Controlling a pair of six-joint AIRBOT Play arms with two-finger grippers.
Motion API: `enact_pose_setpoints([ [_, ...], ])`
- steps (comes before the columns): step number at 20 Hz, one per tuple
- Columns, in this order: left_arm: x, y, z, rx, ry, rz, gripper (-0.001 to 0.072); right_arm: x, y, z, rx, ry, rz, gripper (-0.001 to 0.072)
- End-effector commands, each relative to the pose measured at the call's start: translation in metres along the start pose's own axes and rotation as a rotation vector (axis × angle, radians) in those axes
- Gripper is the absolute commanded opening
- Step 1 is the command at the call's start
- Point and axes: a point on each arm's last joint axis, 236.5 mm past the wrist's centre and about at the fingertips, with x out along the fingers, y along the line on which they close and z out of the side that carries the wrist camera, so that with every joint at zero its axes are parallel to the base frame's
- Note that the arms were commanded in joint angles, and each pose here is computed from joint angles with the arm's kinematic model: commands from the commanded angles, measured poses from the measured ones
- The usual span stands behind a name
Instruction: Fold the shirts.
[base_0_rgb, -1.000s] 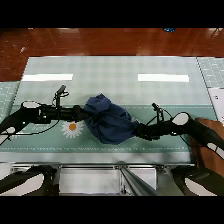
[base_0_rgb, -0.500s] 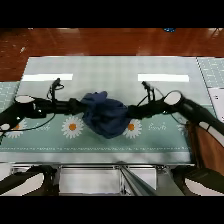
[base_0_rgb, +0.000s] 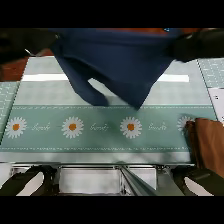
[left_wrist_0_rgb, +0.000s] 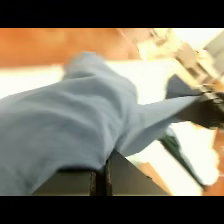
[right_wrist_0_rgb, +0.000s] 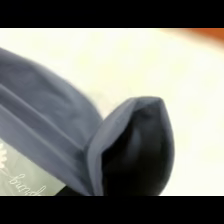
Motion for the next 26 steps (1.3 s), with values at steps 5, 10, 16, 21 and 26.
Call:
enact_pose_setpoints([
  [5, -0.099, -0.126, 0.028, 0.336, -0.141, 0.233, 0.0029, -0.144, 0.021, -0.011, -0.056, -0.145, -0.093, 0.0022],
  [10, -0.121, -0.152, -0.031, 0.308, -0.006, 0.248, 0.003, -0.156, 0.028, -0.035, -0.042, -0.095, -0.08, 0.0022],
  [16, -0.085, -0.037, -0.126, -0.06, 0.242, 0.296, 0.0031, -0.05, 0.003, -0.078, 0.046, 0.089, -0.053, 0.0022],
  [21, -0.043, 0.109, -0.193, -0.284, 0.215, 0.458, 0.003, 0.079, -0.038, -0.097, 0.107, 0.237, -0.065, 0.0022],
  [26, 0.012, 0.208, -0.212, -0.329, 0.242, 0.586, 0.0031, 0.198, -0.086, -0.106, 0.175, 0.301, -0.104, 0.0022],
])
